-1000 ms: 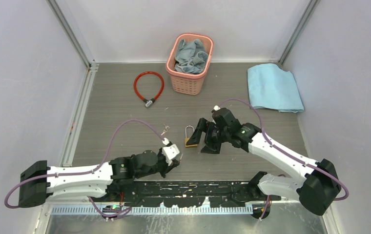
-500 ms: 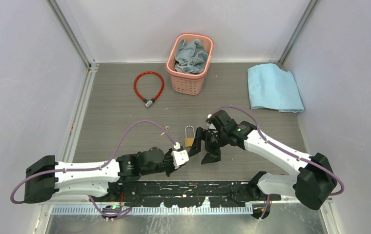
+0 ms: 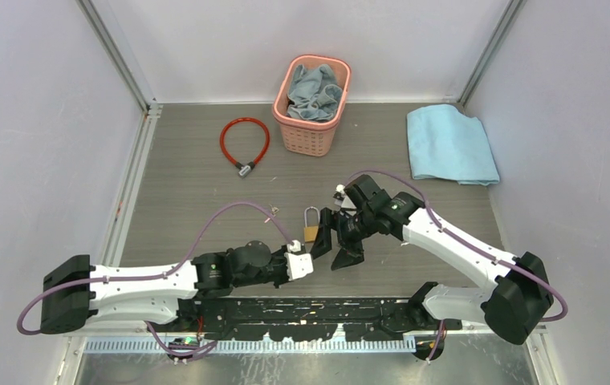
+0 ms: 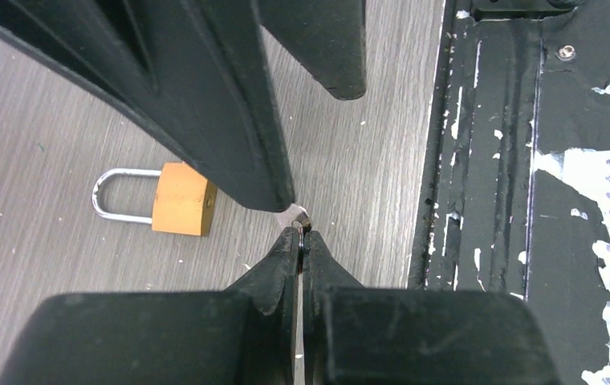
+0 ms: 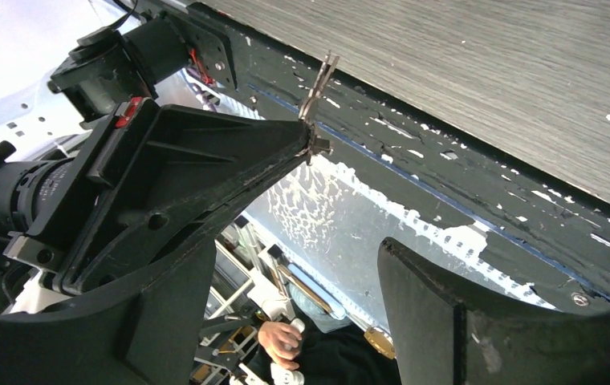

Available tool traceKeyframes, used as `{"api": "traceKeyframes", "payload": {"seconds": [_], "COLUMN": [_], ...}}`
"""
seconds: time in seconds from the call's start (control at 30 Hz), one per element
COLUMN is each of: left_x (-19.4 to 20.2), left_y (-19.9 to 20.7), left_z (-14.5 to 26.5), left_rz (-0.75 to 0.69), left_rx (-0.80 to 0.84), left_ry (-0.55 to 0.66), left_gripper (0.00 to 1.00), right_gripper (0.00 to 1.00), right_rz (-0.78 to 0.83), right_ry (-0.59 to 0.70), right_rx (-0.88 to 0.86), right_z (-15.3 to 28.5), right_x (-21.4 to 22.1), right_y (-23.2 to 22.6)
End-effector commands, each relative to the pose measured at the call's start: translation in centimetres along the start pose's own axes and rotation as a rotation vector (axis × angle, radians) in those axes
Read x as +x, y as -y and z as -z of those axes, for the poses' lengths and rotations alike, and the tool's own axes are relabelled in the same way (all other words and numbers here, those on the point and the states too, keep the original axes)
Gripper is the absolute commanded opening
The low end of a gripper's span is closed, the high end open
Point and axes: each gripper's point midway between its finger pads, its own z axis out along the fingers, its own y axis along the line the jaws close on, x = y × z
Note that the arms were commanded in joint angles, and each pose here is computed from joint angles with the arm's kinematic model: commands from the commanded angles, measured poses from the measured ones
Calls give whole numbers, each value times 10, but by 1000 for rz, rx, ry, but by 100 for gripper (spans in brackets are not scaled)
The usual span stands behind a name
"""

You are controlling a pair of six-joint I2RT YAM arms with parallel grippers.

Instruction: Unlock with the key

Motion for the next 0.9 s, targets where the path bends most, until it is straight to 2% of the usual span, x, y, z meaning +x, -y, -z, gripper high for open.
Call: {"api": "traceKeyframes", "payload": {"seconds": [0.0, 0.23, 0.43, 0.87], "left_x": [-39, -41, -47, -50], "left_y": [-1, -3, 0, 5], "left_z": [5, 7, 5, 1], "left_rz": [-82, -138, -177, -202], "left_rx": [20, 19, 29, 36], "left_ry": [122, 133, 156, 160], "left_gripper": [0, 0, 0, 0], "right_gripper": [78, 73, 63, 48], "right_rz": [47, 29, -16, -92], "right_ry": [-16, -21, -27, 47], "right_rx": [-52, -48, -40, -13], "right_z": [13, 14, 4, -11], "right_x": [1, 0, -2, -19], "right_y": [-20, -22, -15, -3]}}
